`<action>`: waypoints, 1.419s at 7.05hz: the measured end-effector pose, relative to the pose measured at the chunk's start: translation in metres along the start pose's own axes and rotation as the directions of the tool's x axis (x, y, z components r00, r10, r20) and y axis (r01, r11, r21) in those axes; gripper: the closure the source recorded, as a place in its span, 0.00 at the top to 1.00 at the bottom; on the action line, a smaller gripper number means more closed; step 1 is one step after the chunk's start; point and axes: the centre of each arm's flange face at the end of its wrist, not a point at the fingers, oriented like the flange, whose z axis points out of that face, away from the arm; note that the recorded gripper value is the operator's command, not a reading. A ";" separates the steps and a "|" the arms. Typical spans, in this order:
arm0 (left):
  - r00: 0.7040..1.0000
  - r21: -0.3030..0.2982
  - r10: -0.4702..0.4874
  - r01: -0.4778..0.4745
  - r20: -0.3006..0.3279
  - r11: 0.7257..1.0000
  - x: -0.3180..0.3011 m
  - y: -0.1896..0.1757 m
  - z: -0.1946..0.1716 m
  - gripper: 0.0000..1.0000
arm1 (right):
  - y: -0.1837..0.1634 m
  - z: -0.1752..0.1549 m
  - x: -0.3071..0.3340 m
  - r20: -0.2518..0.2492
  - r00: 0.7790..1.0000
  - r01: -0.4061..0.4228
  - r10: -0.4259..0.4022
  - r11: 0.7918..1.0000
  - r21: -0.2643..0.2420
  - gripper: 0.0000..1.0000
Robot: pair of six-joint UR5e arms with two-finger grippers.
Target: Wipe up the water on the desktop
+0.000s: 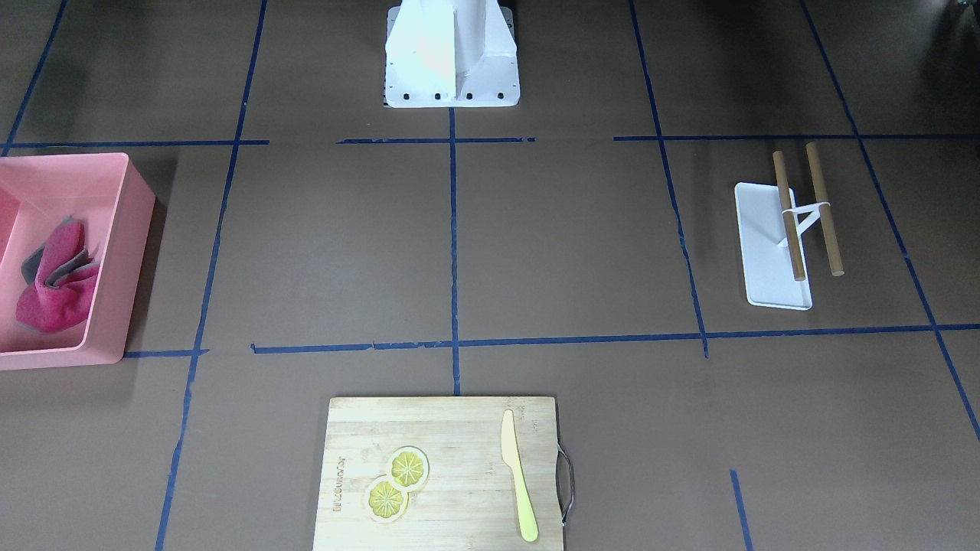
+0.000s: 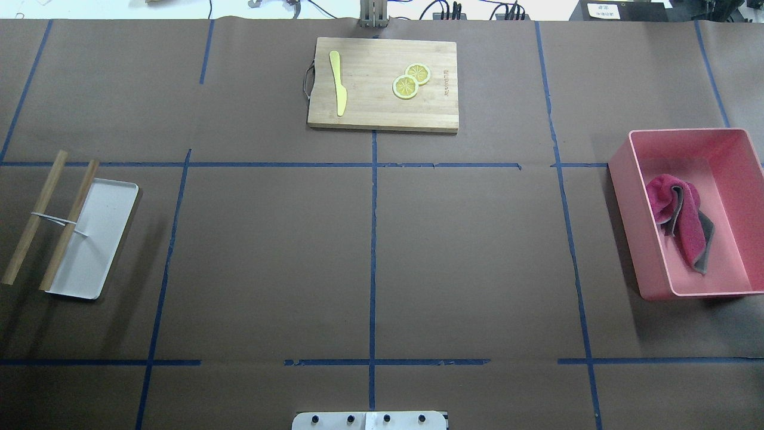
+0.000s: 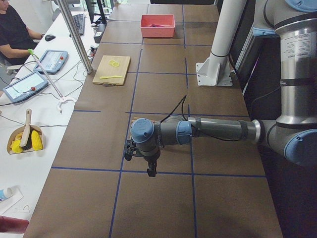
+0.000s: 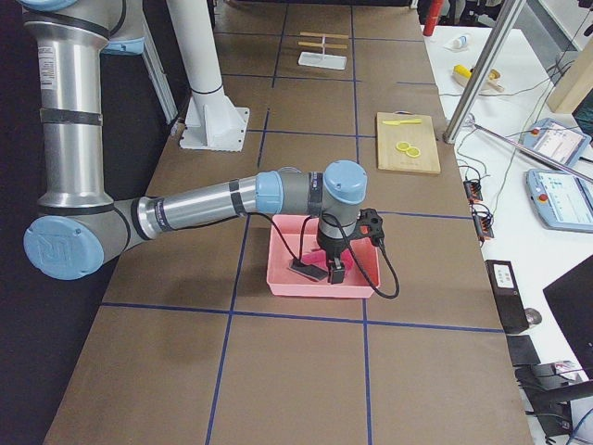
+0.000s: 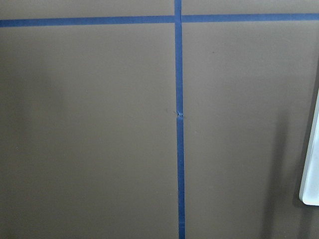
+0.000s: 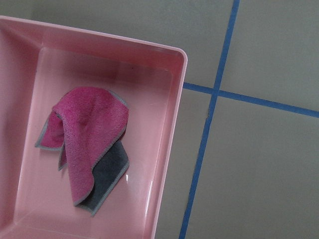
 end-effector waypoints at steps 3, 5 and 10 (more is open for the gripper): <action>1.000 -0.007 -0.003 0.003 0.000 1.000 -0.001 0.000 0.003 1.00 | 0.001 -0.001 0.000 -0.004 1.000 0.002 -0.002 1.000 0.002 1.00; 1.000 -0.007 -0.004 0.004 -0.003 1.000 0.000 0.000 0.002 1.00 | 0.001 -0.001 -0.001 -0.002 1.000 0.000 0.000 1.000 0.002 1.00; 1.000 -0.001 0.002 -0.002 -0.008 1.000 0.002 -0.003 0.000 1.00 | 0.001 0.001 0.001 -0.002 1.000 -0.009 0.009 1.000 -0.003 1.00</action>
